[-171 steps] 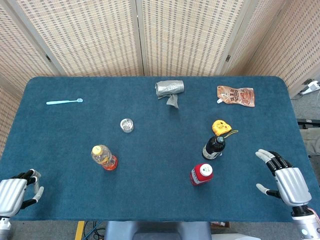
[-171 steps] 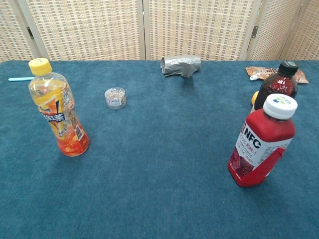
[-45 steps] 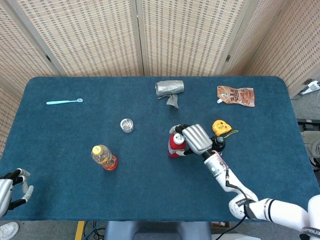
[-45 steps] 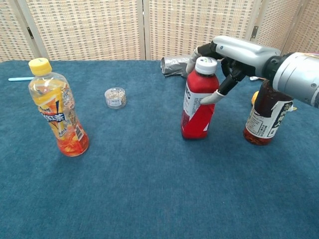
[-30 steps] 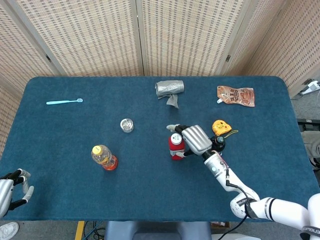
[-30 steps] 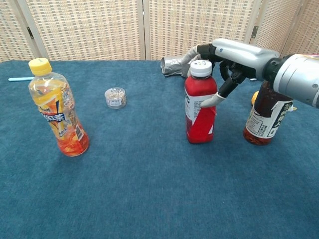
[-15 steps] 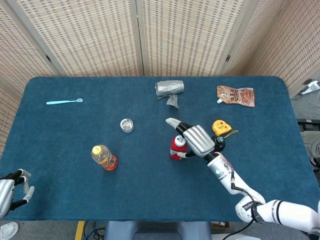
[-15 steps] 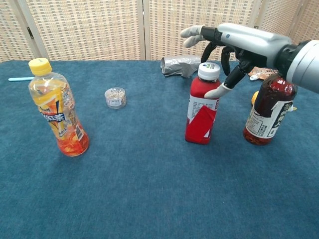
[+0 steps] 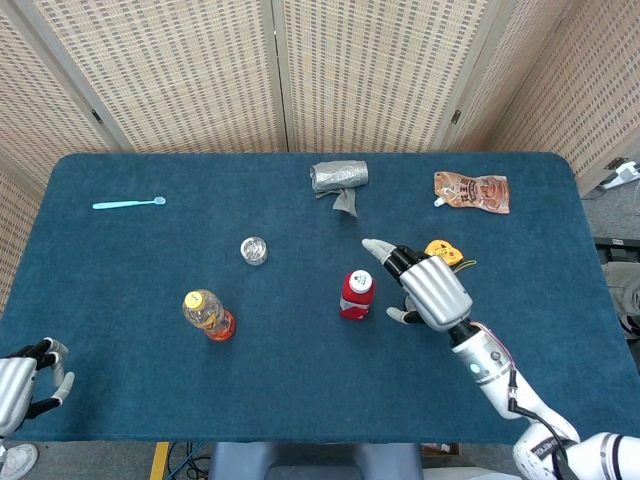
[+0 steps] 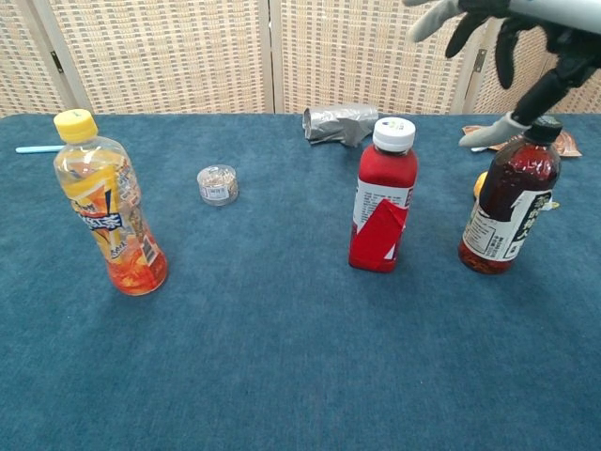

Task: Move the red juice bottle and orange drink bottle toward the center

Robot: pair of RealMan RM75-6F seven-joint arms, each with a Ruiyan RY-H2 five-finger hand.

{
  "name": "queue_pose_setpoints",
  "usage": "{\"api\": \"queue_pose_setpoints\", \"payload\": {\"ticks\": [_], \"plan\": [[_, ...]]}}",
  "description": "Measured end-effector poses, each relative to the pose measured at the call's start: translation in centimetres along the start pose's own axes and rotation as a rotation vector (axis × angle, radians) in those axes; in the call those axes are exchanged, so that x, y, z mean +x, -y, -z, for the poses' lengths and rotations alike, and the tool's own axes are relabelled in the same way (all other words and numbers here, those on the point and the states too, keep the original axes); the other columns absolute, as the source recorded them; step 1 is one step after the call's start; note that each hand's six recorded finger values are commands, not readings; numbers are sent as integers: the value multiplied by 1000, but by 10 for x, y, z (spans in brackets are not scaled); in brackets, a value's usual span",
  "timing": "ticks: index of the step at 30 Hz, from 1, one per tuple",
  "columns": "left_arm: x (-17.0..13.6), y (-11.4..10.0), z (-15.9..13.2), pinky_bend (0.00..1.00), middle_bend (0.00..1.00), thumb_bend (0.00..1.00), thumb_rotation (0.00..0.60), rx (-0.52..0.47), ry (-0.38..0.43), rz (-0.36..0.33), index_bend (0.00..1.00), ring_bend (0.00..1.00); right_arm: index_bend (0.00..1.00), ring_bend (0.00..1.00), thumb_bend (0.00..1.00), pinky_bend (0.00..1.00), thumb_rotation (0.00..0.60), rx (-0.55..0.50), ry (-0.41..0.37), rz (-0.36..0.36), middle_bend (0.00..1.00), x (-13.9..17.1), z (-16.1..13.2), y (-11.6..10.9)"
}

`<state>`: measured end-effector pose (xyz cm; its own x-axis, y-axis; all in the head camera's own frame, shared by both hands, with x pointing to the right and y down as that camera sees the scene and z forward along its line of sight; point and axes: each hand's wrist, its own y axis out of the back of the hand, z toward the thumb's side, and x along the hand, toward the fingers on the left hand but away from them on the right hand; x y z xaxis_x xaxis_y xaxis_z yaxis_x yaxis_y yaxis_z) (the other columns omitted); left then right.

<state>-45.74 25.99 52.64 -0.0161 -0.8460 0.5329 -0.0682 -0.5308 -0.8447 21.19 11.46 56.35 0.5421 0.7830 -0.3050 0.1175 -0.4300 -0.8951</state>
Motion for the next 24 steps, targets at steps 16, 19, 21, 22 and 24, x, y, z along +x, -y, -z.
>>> {"api": "queue_pose_setpoints", "payload": {"ticks": [16,19,21,22,24], "plan": [[14,16,-17,565,399,345,600,-40,30,36,412,421,170,245,0,545,600,88,170,109,250,105,39,-36],[20,21,-19,565,368,309,600,-57,31,50,368,399,191,247,13,545,600,58,215,111,259,125,56,-31],[25,24,-21,565,338,277,600,-65,28,61,335,380,222,249,59,545,600,43,241,115,271,140,67,-28],[27,25,-22,562,320,261,600,-68,26,66,316,368,246,249,97,545,600,37,251,117,281,146,71,-26],[34,28,-25,546,284,231,600,-75,25,76,283,343,293,258,200,545,600,24,264,123,309,159,76,-23]]}}
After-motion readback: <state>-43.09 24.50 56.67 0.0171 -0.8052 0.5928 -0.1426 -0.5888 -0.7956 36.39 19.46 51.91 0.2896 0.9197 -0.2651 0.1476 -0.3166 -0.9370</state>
